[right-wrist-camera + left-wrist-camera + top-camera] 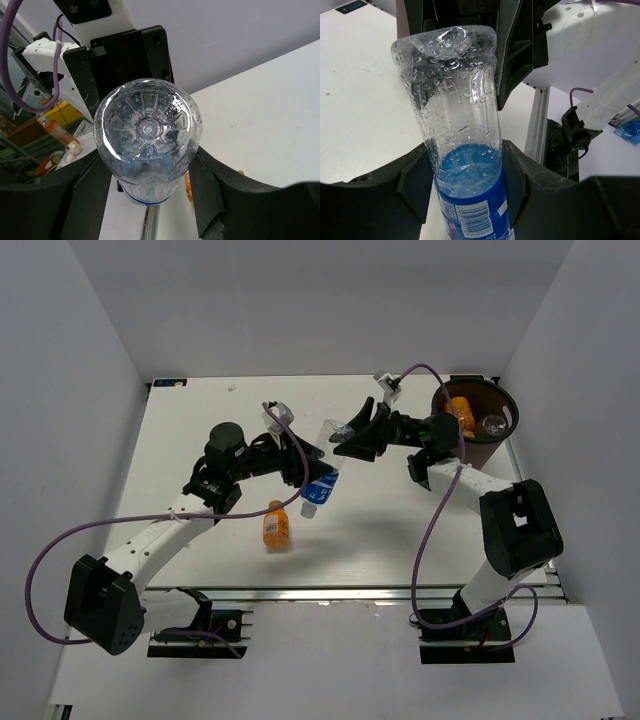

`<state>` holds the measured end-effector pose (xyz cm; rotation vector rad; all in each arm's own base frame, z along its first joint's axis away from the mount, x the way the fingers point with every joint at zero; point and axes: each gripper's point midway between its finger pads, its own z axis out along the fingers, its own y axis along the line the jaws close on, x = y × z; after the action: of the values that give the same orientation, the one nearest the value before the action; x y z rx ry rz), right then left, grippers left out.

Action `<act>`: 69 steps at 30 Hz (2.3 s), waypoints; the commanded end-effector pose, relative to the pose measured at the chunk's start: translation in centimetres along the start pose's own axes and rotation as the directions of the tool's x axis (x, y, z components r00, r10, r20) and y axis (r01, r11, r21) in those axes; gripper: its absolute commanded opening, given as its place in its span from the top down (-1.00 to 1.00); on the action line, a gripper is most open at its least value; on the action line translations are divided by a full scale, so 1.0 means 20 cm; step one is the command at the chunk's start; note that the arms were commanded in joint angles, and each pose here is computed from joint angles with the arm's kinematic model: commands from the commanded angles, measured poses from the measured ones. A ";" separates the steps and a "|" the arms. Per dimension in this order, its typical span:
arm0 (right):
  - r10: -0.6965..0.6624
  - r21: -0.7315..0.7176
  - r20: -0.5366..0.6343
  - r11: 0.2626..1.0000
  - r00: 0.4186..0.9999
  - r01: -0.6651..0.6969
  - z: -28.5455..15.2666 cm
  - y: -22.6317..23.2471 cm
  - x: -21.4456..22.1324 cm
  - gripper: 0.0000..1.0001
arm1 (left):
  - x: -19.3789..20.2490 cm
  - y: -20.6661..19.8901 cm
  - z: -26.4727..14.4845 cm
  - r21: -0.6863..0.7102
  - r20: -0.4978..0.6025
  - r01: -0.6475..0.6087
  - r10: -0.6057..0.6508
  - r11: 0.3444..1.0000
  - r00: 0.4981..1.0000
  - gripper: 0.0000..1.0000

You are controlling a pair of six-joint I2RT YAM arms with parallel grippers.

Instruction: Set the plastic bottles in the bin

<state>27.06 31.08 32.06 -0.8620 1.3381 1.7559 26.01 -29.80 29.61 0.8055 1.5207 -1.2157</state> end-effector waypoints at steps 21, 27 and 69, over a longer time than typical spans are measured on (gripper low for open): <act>-0.400 0.218 0.017 0.896 0.916 0.387 -0.03 0.04 -0.19 1.00 | -0.10 -0.06 -0.02 -0.007 0.035 -0.060 0.060 0.998 0.998 -0.96; -0.384 0.341 -0.054 0.860 0.922 0.379 -0.07 -0.10 -0.21 1.00 | -0.14 -0.06 -0.06 -0.060 0.055 -0.096 0.100 0.994 0.993 -0.96; -0.476 0.921 -0.349 -0.334 0.807 0.201 -1.55 -0.18 -1.04 1.00 | 0.32 0.72 -0.39 -0.809 0.044 0.189 -0.262 0.557 0.964 -0.97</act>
<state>41.70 -0.03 41.90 -0.0415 1.5180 -0.1163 35.29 -18.76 19.18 0.0219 2.0350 -0.4826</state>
